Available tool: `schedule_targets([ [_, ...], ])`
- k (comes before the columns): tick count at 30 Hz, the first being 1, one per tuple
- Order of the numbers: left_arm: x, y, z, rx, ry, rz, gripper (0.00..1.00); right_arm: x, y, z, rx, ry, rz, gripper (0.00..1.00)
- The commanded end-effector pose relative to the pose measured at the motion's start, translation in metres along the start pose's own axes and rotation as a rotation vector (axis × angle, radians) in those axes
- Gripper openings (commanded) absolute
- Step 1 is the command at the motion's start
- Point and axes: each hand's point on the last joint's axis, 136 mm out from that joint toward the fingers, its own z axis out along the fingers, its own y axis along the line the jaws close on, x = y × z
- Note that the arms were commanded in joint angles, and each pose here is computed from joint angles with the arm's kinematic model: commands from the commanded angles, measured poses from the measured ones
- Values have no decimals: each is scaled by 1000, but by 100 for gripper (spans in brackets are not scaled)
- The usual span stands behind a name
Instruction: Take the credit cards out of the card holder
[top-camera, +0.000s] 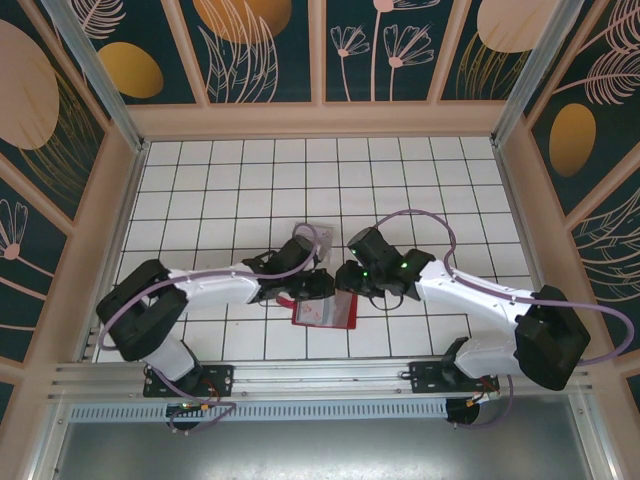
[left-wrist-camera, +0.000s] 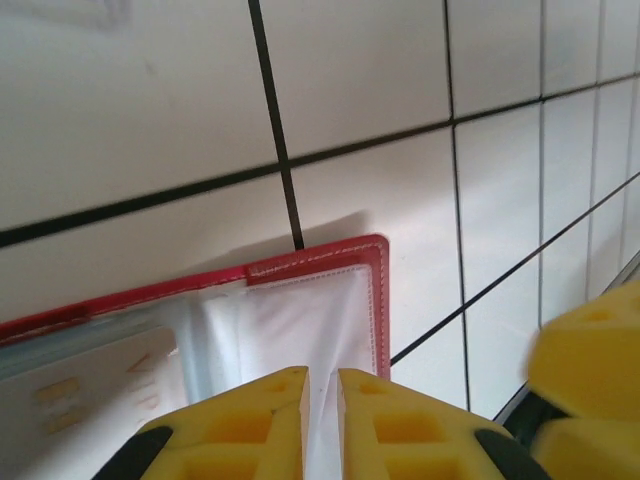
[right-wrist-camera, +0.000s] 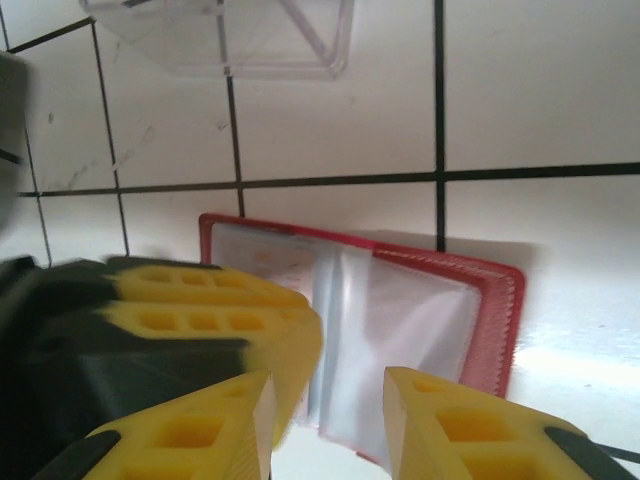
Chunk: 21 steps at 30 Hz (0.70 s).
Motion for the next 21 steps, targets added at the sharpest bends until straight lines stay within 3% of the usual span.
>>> schedule_targets([
  [1, -7, 23, -18, -39, -49, -47, 17, 6, 19, 4, -126, 51, 31, 34],
  [6, -11, 47, -39, -64, -76, -68, 19, 16, 24, 15, -208, 132, 55, 34],
  [12, -4, 51, -43, -37, -46, -67, 20, 30, 27, 34, -258, 237, 93, 34],
  [21, 12, 62, -39, -58, 15, -52, 20, 44, 6, 57, -201, 307, 96, 32],
])
